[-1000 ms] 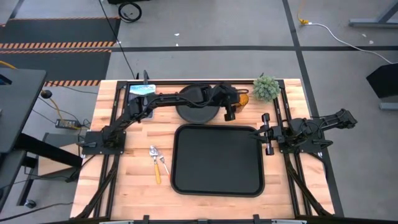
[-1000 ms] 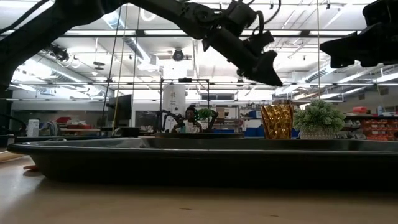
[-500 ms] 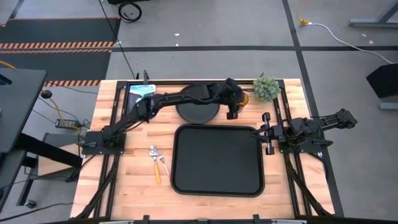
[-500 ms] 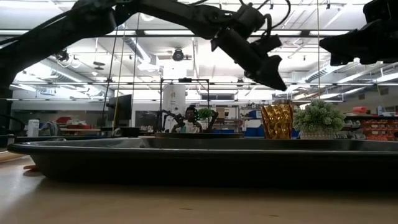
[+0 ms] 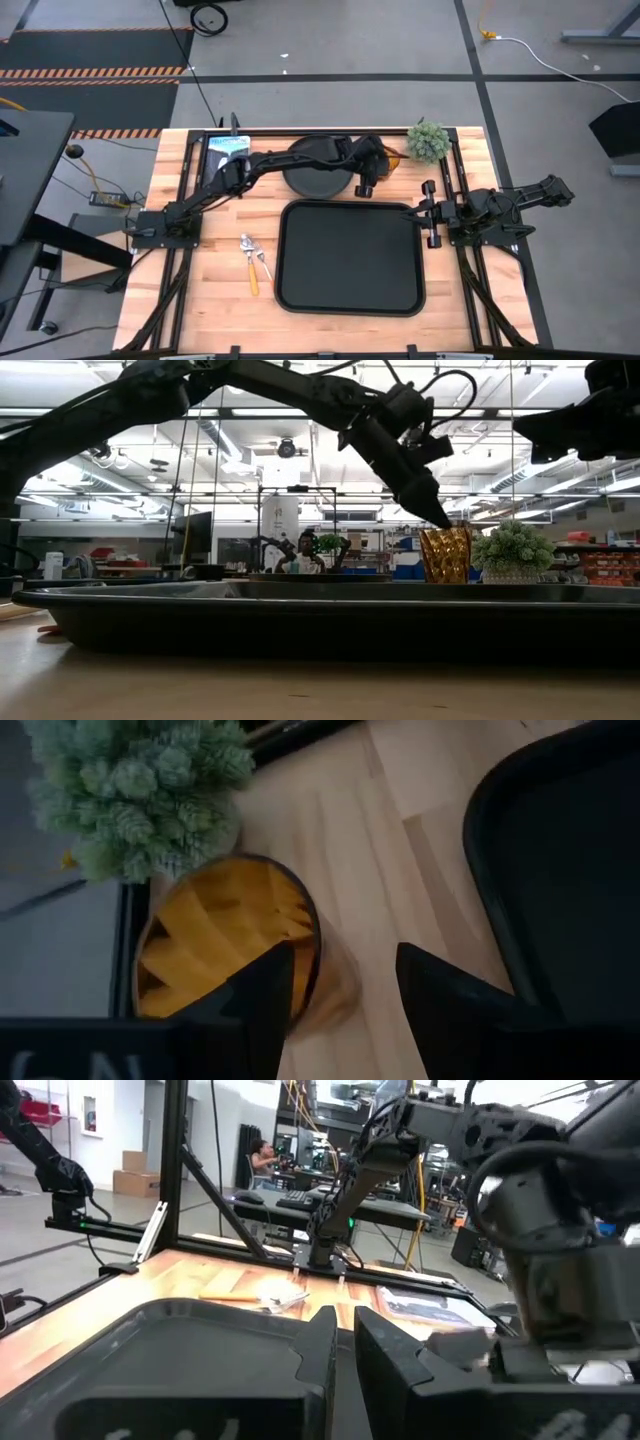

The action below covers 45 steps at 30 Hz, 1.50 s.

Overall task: Pick and place plate/cup/fork/spoon on tray
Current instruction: Put the yellow glass cup on the black serving tray

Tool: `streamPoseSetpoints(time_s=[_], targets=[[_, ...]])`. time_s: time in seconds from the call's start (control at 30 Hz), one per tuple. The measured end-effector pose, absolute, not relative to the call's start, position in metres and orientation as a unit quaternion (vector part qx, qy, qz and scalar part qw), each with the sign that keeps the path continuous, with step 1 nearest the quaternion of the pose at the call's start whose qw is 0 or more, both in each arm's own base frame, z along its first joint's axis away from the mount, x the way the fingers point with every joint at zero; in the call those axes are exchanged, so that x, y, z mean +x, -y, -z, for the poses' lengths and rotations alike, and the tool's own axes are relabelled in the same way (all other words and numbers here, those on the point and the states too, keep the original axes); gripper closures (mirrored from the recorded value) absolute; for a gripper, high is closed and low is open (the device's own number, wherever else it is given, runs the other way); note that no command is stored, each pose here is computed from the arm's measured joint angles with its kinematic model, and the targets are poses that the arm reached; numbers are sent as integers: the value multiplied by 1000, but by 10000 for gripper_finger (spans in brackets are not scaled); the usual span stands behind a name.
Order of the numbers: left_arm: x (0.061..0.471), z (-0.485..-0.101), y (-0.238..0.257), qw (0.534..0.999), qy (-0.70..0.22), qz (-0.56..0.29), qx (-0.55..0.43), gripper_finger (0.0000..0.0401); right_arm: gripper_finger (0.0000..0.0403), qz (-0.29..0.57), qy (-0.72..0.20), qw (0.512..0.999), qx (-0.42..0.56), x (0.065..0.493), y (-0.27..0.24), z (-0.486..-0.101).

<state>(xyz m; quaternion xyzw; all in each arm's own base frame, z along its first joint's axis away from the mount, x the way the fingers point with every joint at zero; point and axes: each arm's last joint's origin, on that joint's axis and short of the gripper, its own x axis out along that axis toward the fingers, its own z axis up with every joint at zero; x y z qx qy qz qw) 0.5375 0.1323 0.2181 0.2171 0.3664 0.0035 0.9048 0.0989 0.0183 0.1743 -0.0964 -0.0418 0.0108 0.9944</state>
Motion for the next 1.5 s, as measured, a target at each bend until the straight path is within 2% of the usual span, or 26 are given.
streamPoseSetpoints(time_s=[0.7, 1.1, 1.17, 1.37, 1.5], targets=[[540, -202, -135, 896, -382, -2, 226, 279, 357, -11, 42, 994, -96, 99, -18, -174], [540, -203, -135, 903, -382, -17, 198, 372, 357, -11, 42, 994, -96, 99, -18, -174], [538, -208, -135, 903, -388, -22, 185, 384, 357, -11, 41, 994, -96, 99, -18, -174], [528, -248, -131, 916, -365, -33, 166, 376, 357, -11, 42, 994, -96, 99, -18, -174], [517, -269, -124, 927, -360, 7, 105, 370, 357, -11, 42, 994, -96, 99, -18, -174]])
